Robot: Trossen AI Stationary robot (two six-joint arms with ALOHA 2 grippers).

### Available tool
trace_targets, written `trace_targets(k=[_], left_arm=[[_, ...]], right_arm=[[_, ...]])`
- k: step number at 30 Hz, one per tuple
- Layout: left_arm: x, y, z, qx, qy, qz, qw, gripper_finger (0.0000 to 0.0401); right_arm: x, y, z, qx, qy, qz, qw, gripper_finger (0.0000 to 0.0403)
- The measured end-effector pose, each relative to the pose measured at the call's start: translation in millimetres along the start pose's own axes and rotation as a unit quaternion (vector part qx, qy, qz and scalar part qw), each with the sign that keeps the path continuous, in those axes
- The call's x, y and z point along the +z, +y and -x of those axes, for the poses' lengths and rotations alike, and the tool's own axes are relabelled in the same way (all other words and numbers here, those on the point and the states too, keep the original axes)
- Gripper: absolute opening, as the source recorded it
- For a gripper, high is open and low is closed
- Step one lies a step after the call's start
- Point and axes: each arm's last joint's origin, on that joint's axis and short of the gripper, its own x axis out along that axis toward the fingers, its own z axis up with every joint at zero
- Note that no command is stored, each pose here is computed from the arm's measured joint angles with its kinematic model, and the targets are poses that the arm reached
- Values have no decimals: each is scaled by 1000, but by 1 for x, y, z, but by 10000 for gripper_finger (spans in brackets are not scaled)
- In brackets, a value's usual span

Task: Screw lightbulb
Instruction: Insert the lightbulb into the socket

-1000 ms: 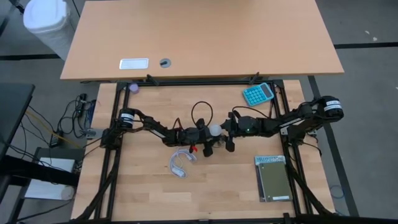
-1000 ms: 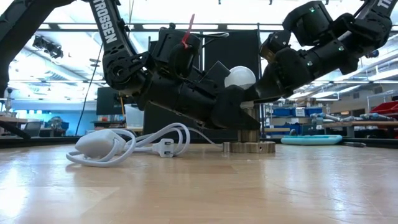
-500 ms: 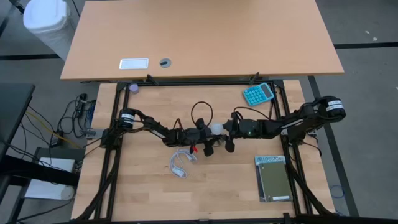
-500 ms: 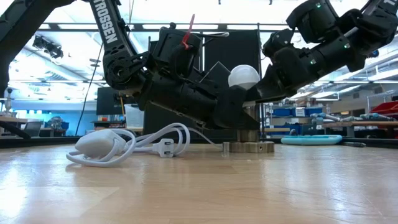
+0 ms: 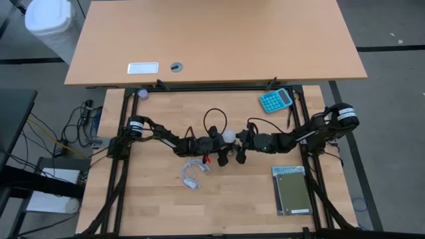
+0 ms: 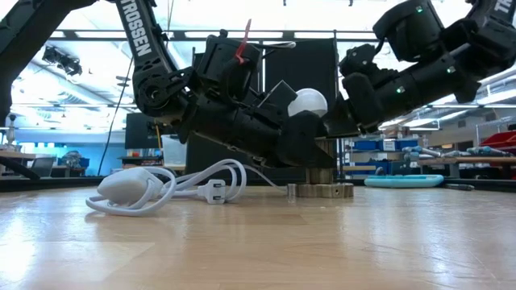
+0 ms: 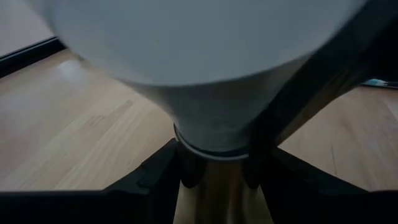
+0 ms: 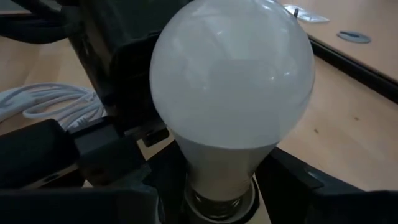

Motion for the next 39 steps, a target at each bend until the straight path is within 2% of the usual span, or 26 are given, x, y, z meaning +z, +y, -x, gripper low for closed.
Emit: trace_targets(k=[10,24,33,39], left_arm=[[0,0,0,-2,0,-1,1000,193],[0,0,0,-3,-1,-7,1000,193],[0,0,0,-4,-1,-7,1000,193],[0,1,0,-4,1,-2,1000,193]], right_arm=[[-10,1,9,0,2,-21,1000,169],[-11,1,9,10,3,2,1000,173],[-11,2,12,34,21,20,999,235],[-3,-4,28,45,52,32,997,278]])
